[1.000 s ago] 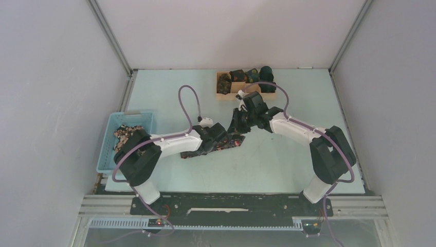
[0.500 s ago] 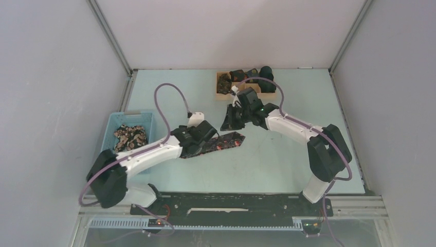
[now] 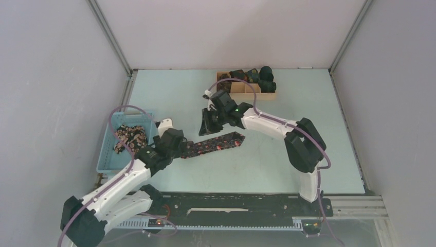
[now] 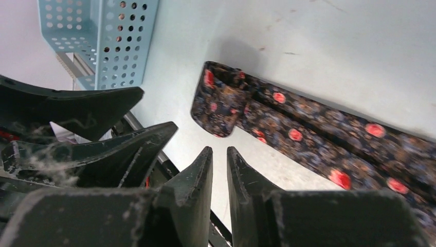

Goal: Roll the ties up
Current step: Roll the tie at the center of the board.

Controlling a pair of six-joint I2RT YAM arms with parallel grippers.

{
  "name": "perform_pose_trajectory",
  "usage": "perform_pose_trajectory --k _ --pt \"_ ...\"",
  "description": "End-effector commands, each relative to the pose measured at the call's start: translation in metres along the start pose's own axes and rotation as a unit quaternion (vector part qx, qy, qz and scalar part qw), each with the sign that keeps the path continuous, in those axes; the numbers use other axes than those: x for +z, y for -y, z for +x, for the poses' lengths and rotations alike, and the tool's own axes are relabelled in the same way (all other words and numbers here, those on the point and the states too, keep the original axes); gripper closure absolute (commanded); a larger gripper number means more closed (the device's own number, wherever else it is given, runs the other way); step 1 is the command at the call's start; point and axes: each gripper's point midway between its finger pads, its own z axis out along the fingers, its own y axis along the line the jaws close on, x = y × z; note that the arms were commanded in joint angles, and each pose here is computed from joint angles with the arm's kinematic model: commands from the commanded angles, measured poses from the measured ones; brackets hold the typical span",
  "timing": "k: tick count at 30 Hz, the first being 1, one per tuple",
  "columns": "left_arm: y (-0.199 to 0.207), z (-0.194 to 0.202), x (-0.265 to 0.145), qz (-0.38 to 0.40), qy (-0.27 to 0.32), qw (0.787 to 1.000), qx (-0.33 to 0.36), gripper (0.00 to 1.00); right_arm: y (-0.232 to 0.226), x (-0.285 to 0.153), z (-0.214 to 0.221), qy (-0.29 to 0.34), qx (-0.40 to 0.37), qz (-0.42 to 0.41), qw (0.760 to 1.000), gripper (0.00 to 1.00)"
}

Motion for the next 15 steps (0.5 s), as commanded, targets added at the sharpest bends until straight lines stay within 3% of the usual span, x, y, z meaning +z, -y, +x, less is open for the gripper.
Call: perform_pose_trajectory --k 1,7,15 --pt "0.007 -0.007 -0.001 0.060 0.009 0.996 -0.069 0.26 -0.031 0.021 0.001 -0.011 -0.022 -0.021 0.999 0.79" --pt "-0.009 -0.001 0.001 0.076 0.014 0.988 -0.135 0.24 -0.040 0.053 0.016 -0.040 -0.024 -0.026 0.999 0.78" --pt "-0.014 0.007 0.010 0.079 0.010 0.985 -0.156 0.24 -0.025 0.074 0.033 -0.067 -0.018 -0.012 0.997 0.80"
